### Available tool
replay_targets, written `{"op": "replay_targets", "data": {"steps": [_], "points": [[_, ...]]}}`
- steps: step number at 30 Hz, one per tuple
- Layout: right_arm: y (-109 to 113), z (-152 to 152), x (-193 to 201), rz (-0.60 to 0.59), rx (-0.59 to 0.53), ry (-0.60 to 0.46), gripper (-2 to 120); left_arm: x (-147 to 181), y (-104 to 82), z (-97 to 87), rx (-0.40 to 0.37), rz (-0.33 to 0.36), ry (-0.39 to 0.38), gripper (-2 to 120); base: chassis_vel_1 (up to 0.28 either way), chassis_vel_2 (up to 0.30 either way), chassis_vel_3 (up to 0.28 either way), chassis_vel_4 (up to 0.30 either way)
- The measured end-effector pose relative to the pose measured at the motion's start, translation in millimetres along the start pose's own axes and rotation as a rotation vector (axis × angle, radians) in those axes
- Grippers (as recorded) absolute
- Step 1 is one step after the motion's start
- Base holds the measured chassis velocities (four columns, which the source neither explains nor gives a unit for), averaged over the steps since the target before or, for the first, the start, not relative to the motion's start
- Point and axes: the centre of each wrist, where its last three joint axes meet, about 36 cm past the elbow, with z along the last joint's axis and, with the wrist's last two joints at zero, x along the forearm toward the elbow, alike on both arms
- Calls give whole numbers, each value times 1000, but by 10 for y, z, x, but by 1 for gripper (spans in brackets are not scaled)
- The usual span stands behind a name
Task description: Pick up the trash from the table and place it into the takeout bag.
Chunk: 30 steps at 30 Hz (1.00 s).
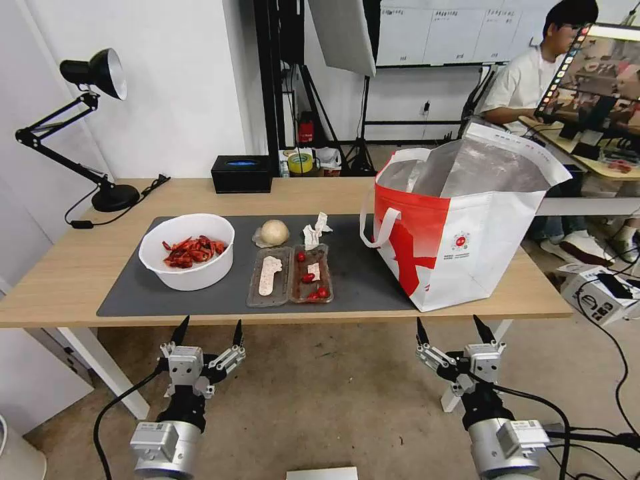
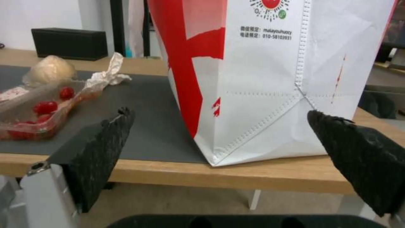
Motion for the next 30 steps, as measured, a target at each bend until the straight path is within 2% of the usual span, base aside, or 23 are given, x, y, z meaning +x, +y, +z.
{"op": "replay_targets", "data": {"steps": [30], "points": [[-2,-1,-2,-1,0,2,100,-1,0,-1,3,0,3,100,0,0,0,0]]}}
